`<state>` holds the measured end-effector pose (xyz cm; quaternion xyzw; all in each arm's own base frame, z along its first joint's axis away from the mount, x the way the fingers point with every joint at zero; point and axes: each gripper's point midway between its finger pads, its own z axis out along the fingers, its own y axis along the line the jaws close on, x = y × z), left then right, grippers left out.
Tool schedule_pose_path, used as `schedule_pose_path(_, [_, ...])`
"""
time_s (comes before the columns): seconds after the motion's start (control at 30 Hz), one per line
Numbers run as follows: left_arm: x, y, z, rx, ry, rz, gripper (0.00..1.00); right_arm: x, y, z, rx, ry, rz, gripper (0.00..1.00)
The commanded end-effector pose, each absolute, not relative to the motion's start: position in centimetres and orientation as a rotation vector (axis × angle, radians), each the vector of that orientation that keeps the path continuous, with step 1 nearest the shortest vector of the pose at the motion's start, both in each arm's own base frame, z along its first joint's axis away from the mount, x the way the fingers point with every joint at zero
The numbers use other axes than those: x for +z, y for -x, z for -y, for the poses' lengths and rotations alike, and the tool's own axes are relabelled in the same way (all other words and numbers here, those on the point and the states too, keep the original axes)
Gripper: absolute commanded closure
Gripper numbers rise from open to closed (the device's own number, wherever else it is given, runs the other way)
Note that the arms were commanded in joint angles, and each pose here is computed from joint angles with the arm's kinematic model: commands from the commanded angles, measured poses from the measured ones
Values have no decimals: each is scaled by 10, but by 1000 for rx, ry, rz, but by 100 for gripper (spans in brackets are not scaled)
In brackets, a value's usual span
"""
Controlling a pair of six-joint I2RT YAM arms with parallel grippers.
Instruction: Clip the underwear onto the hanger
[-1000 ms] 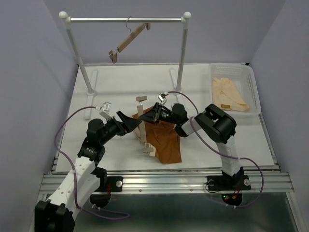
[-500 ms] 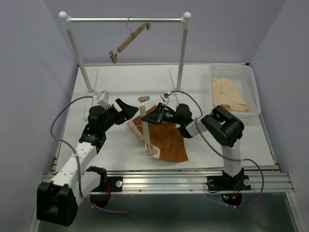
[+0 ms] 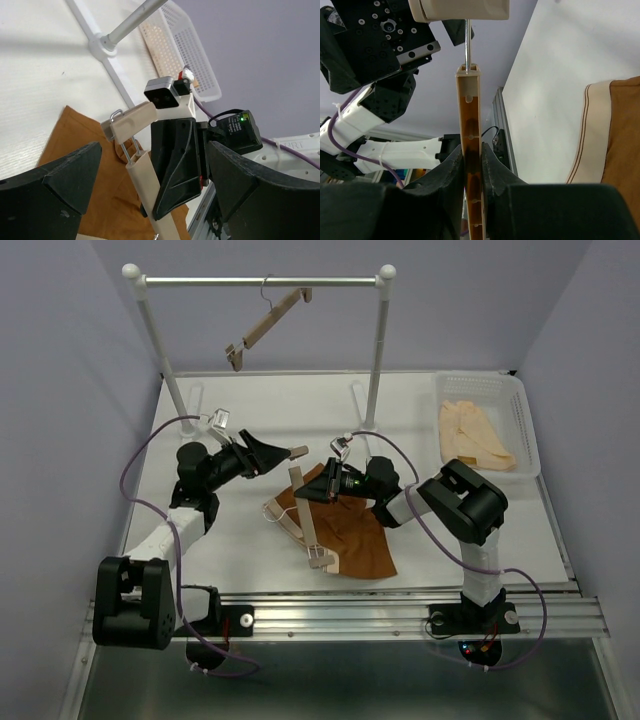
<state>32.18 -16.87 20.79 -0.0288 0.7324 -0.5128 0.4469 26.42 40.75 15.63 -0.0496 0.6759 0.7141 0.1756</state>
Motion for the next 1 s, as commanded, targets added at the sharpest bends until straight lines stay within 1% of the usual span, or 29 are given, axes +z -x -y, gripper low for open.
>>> schedule_pose_path(0.0, [239,-324,176,-1281,-105,-1698,1,249,-239,-390,2140,432,-1391,99])
schedule_pose_path(0.13, [219,-334,178,-1299,-74,-1749,1,252,-234,-387,2158,442,-1376,99])
schedule_pose_path(0.47, [215,-348,180,-1311,-63,-1752,1,259,-226,-385,2180,495,-1341,99])
schedule_pose_path(0.63, [216,-343,189,-1394,-106,-1730,1,258,-228,-388,2189,513,-1343,99])
schedule_pose_path(0.83, [200,-345,194,-1404,-90,-1775,1,260,-225,-392,2198,535,-1333,99])
schedule_pose_path(0.97, [202,-342,205,-1435,-121,-1770,1,258,-226,-393,2201,533,-1340,99])
